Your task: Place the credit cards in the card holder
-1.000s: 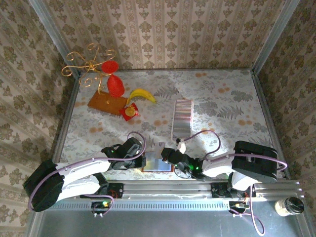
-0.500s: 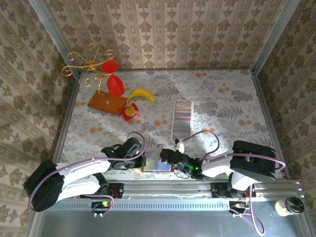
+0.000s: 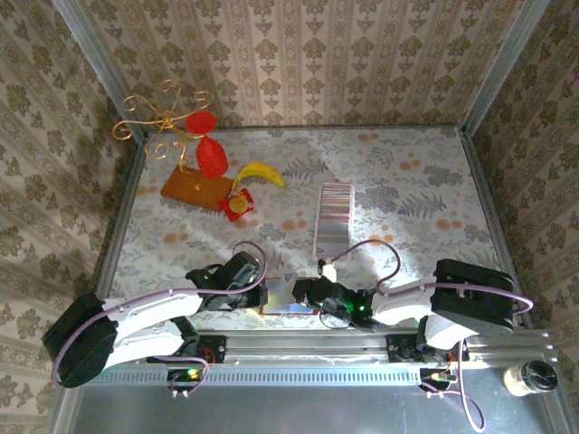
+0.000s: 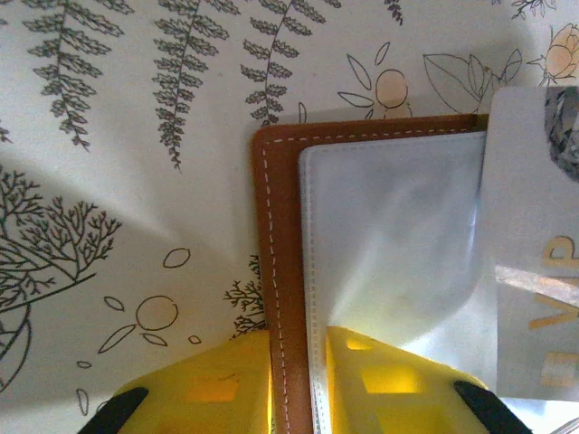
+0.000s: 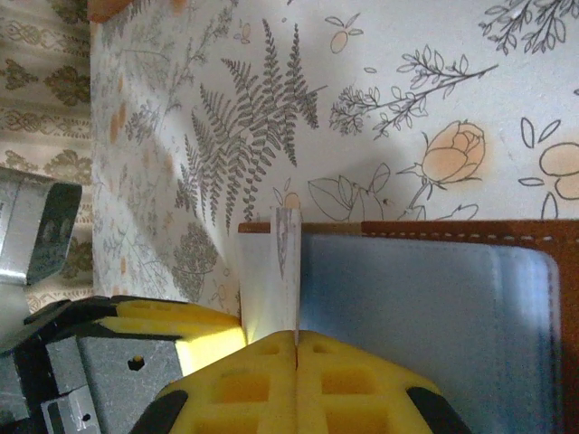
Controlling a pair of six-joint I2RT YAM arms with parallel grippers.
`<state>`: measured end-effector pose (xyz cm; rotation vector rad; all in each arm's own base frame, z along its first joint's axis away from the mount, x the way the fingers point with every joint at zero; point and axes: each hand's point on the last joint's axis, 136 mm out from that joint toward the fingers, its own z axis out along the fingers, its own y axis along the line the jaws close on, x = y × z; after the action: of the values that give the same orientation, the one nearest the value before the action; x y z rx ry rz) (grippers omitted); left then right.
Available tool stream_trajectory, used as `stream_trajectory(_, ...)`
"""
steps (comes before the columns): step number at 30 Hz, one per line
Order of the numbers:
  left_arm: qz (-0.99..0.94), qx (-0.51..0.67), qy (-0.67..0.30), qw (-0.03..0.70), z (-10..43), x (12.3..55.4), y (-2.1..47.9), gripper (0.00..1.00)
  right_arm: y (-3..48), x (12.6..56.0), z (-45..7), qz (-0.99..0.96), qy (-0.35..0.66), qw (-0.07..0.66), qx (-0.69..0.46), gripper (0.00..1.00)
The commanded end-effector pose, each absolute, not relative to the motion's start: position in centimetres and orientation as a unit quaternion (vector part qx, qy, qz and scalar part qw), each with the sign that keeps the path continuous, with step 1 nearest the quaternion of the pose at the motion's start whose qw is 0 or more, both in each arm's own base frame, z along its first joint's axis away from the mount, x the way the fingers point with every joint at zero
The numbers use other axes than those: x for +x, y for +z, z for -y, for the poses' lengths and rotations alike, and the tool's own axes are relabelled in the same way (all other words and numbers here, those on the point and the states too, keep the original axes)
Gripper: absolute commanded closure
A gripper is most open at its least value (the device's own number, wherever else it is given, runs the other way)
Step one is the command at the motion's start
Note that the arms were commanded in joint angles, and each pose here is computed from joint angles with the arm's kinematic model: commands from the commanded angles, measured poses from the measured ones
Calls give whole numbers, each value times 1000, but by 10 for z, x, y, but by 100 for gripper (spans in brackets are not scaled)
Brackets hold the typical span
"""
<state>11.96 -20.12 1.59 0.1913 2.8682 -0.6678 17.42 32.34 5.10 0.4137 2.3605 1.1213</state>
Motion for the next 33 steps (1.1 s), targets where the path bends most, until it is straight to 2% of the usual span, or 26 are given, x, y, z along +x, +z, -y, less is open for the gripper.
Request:
stream_trajectory(1,-988,59,-140,28,158,88,-20,79,38,162,-320,-886,385,213,149,100)
stream_trajectory(14,-988,58,-139,27,157,87,-21,80,36,155,-302,-901,348,208,157,100)
stream_trajectory(33,-988,59,-142,26,159,87,-20,80,37,149,-327,-898,374,182,143,100)
